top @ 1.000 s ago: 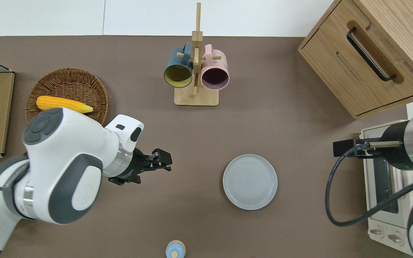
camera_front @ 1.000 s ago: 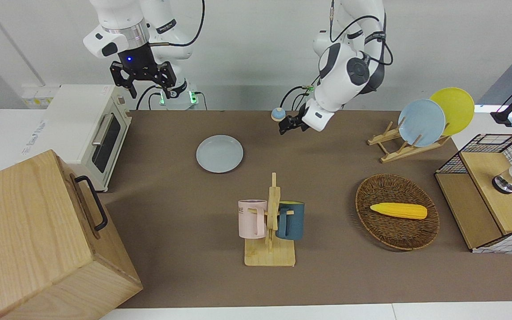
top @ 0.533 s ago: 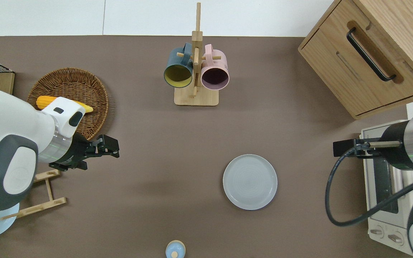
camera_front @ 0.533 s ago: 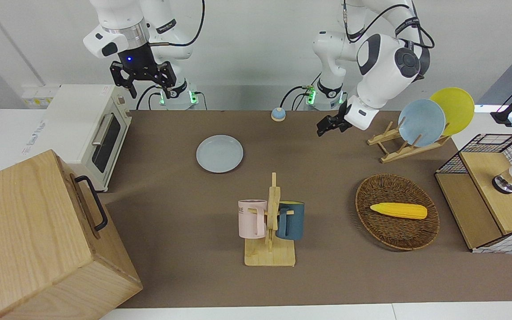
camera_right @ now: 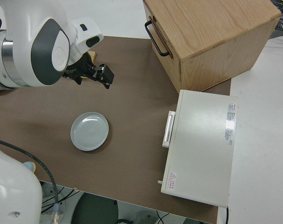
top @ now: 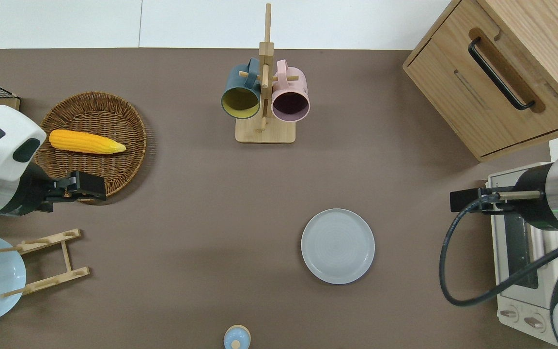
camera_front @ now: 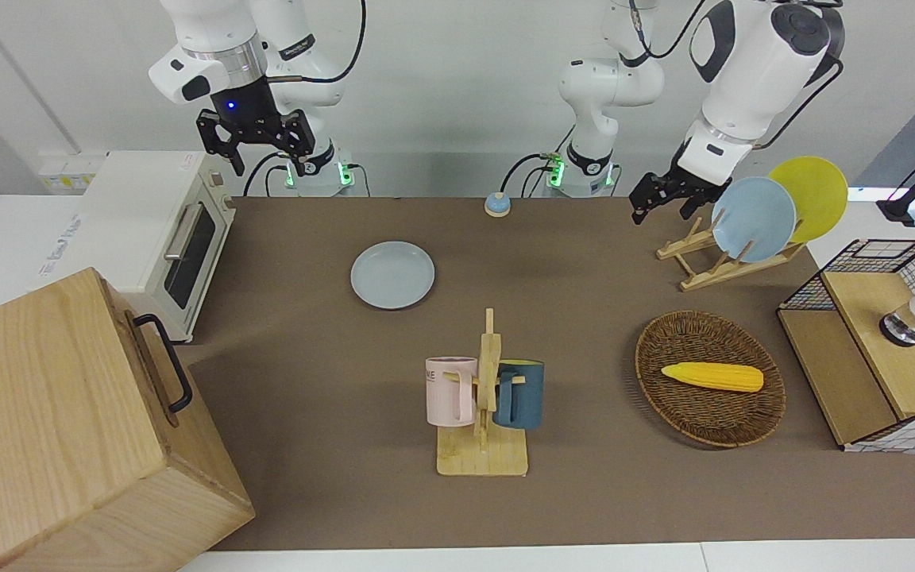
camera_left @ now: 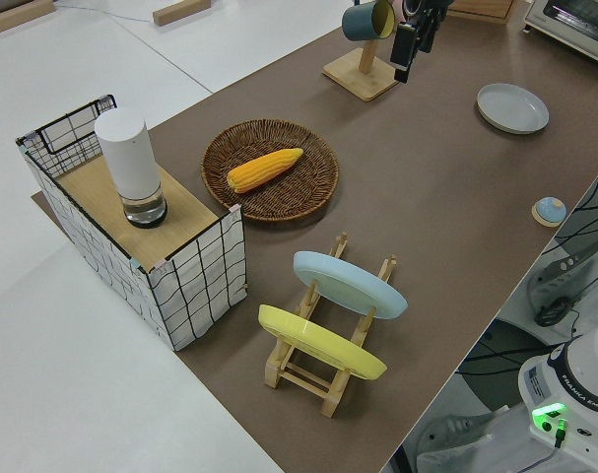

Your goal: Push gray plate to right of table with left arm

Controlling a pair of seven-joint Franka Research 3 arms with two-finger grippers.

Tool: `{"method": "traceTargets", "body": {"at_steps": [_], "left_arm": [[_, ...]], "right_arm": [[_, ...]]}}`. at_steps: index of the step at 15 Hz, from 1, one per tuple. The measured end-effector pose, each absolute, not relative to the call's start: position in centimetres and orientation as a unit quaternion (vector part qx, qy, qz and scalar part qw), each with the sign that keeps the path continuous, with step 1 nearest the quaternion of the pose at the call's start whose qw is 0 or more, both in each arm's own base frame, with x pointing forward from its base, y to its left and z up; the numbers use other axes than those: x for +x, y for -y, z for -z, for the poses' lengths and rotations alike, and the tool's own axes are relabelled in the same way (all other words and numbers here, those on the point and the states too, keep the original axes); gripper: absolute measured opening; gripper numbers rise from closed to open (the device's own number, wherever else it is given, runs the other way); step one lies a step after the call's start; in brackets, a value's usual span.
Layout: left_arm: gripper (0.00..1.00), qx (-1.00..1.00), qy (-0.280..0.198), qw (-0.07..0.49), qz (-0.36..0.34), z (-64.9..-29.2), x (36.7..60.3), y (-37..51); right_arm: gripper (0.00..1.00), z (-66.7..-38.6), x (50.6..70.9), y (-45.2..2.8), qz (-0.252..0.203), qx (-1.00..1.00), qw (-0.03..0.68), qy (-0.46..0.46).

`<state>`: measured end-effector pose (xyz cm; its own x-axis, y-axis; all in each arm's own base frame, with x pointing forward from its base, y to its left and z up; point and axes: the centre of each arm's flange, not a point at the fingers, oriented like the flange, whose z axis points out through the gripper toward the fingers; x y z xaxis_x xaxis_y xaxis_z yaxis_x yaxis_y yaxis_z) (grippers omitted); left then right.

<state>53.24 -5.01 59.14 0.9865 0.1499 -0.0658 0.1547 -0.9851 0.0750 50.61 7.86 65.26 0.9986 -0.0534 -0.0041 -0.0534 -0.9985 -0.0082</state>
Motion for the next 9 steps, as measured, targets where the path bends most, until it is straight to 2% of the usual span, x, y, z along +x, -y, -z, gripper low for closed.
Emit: {"method": "traceTargets", "body": {"at_steps": [3, 9], "left_arm": [[1.00, 0.995, -0.087, 0.042, 0.016, -61.4, 53.4, 3.3], [1.00, 0.995, -0.087, 0.042, 0.016, -61.6, 53.3, 3.3]], "right_arm": [[1.00, -65.3, 50.6, -7.9, -0.002, -1.000, 0.004, -0.027], [1.00, -65.3, 50.6, -7.9, -0.002, -1.000, 0.004, -0.027]]}}
